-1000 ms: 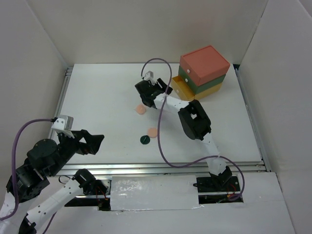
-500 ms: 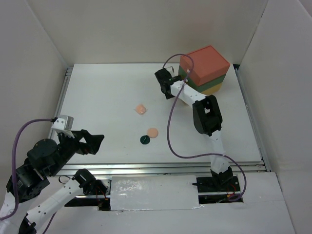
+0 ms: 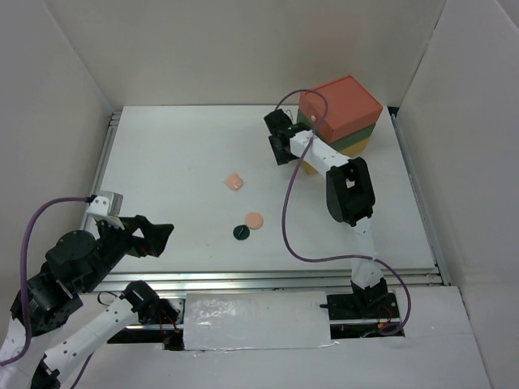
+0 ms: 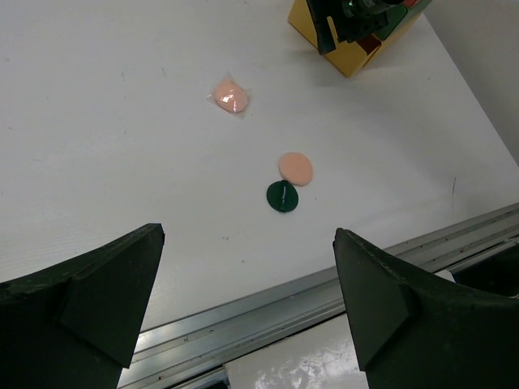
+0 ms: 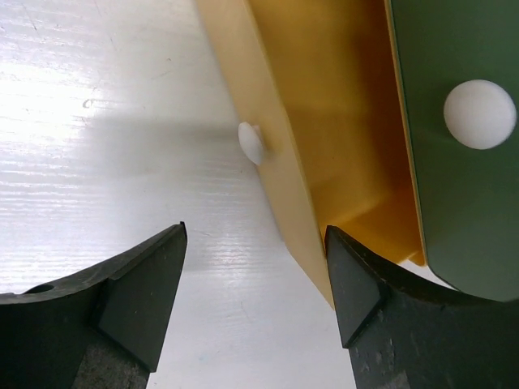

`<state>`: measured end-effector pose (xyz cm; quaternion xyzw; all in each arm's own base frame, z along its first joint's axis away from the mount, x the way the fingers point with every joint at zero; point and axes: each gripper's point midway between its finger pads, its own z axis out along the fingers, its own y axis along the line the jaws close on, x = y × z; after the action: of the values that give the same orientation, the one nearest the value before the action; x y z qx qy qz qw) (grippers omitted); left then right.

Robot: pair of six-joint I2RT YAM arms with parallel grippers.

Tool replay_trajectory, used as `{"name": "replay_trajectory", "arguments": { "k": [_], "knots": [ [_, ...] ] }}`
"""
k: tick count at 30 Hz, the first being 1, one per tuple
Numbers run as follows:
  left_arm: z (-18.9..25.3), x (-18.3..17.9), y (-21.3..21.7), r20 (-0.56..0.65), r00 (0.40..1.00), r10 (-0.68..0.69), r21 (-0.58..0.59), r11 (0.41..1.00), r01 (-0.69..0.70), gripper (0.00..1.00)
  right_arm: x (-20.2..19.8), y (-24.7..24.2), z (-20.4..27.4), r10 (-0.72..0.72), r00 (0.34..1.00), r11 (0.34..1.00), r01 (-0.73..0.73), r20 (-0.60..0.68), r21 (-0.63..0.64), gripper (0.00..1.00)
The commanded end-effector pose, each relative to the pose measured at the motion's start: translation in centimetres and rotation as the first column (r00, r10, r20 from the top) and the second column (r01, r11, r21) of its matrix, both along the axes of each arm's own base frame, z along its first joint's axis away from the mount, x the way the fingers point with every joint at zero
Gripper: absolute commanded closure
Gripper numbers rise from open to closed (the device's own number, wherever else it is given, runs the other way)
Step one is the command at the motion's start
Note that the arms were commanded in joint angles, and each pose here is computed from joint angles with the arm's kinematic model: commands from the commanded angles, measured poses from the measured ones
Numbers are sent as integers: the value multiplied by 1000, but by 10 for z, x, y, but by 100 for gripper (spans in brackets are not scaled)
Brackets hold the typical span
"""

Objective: Organize the makeup

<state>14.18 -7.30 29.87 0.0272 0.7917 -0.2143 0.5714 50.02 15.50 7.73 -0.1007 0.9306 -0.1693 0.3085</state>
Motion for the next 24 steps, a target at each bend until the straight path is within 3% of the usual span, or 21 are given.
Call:
{"name": "replay_trajectory", "arguments": {
  "k": [1,5,13,24],
  "knots": [
    [9,6,-3,32,999,-2,-1,1000,2,1,-1,3,3,28,999,997,-25,-41,66,24],
    [9,6,-3,31,1000,-2,0,1000,2,0,-2,9,-2,41,998,995,-36,-52,91,24],
    [8,7,-4,28,1000,-2,2,1000,2,1,-17,52,19,189,980,933,-161,-58,322,24],
    [8,7,-3,28,1000,1,1,1000,-1,0,-26,59,29,206,977,924,-175,-57,341,25]
  ]
}}
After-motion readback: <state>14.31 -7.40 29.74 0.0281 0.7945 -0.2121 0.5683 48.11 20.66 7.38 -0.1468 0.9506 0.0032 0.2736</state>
